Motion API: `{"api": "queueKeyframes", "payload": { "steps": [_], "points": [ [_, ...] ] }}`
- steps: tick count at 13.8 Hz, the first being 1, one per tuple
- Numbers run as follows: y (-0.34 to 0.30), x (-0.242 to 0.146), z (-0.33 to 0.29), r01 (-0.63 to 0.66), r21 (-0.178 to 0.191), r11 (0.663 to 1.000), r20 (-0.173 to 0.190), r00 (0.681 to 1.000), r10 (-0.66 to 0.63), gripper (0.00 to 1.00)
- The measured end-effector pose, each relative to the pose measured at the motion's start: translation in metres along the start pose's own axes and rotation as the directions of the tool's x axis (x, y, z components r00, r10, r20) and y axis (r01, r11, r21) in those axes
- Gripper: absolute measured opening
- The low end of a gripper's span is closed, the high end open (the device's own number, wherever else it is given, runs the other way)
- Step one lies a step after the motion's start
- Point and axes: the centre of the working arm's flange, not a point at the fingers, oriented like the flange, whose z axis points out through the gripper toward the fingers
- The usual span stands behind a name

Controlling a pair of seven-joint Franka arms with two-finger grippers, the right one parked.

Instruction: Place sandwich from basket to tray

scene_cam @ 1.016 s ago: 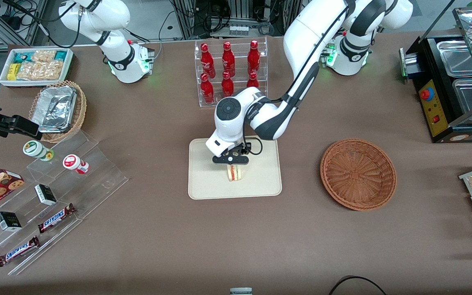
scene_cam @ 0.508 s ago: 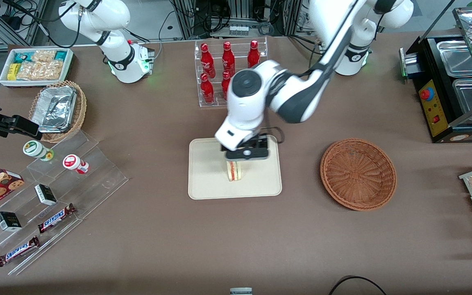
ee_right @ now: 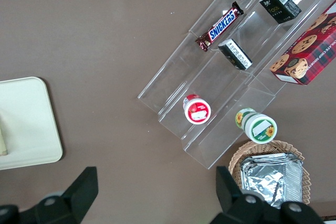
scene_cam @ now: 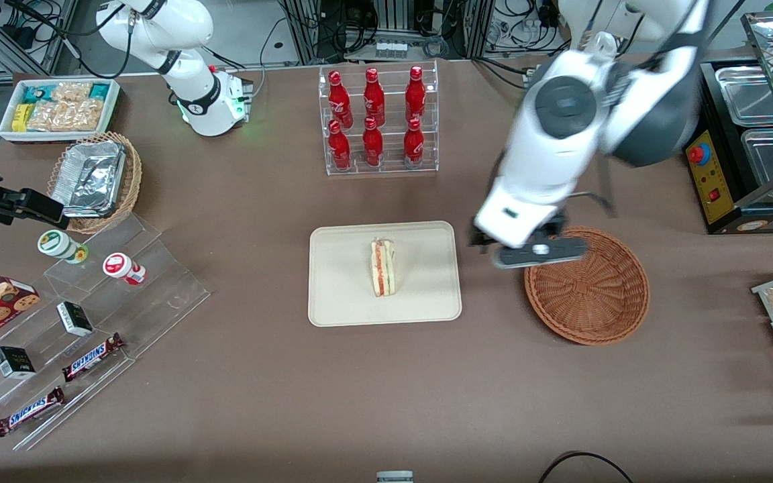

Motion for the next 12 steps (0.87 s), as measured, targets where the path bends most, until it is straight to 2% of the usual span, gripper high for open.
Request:
{"api": "queueKeyframes", "payload": {
  "steps": [6,12],
  "points": [
    [-0.125,0.016,-0.042,-0.101,0.013,0.995,0.057,0.993,0.1,1.0],
    [-0.22,0.002,-0.066,-0.147,0.011,0.989,0.056,0.988,0.146,1.0]
  ]
}}
